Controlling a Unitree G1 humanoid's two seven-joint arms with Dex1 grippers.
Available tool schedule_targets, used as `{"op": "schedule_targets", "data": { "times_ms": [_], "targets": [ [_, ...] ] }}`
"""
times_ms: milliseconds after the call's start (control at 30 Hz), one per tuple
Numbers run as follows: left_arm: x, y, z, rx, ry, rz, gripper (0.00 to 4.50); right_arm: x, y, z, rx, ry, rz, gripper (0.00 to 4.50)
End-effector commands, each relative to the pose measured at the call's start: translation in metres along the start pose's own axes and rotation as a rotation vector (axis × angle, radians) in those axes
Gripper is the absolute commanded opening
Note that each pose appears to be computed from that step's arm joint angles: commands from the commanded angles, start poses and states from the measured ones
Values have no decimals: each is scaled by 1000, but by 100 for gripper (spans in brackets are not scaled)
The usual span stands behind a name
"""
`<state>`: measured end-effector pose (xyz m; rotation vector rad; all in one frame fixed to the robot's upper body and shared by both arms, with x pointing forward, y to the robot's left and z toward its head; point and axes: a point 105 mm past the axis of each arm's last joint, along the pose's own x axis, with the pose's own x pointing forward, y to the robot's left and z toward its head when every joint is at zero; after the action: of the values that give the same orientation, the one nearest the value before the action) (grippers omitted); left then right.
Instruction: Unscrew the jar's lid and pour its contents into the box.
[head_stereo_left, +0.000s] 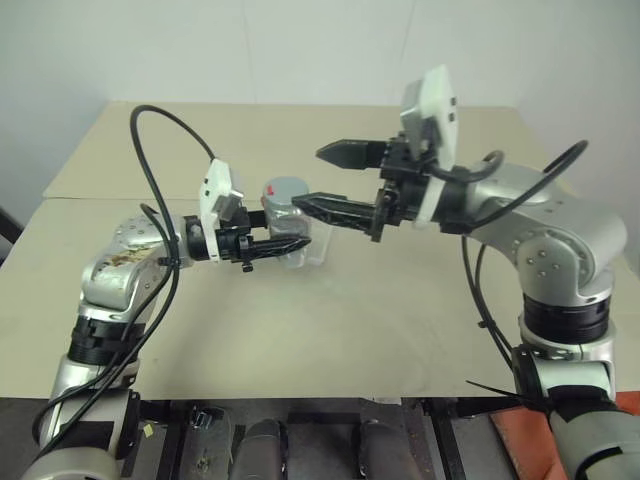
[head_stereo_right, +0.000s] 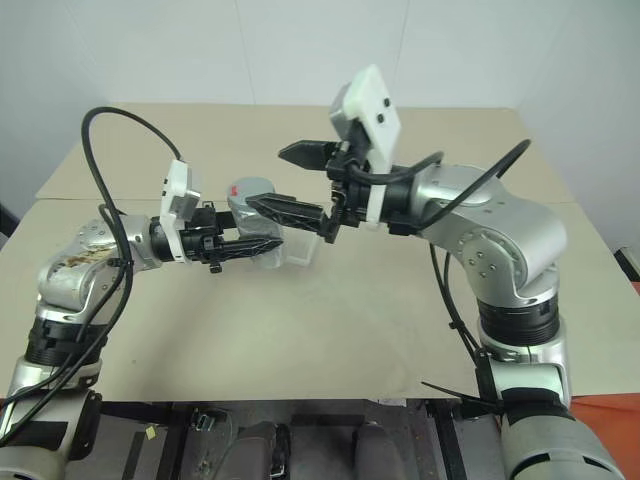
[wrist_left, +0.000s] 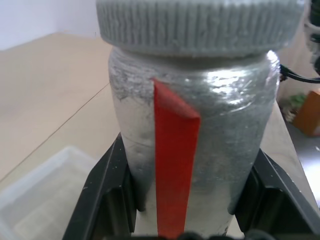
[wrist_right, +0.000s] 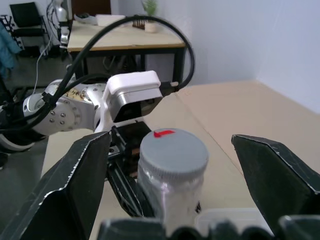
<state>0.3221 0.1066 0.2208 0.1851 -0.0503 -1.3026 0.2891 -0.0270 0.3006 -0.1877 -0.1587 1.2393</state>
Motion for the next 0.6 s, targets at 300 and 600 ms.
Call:
{"op": "schedule_targets", "data": {
  "times_ms": [300, 600],
  "targets": [
    [14, -2, 13, 112, -49, -116, 205, 12, -1, -2, -27, 51, -64, 450],
    [15, -1, 13, 133, -49, -111, 205, 14, 1, -7, -12, 58, -44, 450]
  ]
}}
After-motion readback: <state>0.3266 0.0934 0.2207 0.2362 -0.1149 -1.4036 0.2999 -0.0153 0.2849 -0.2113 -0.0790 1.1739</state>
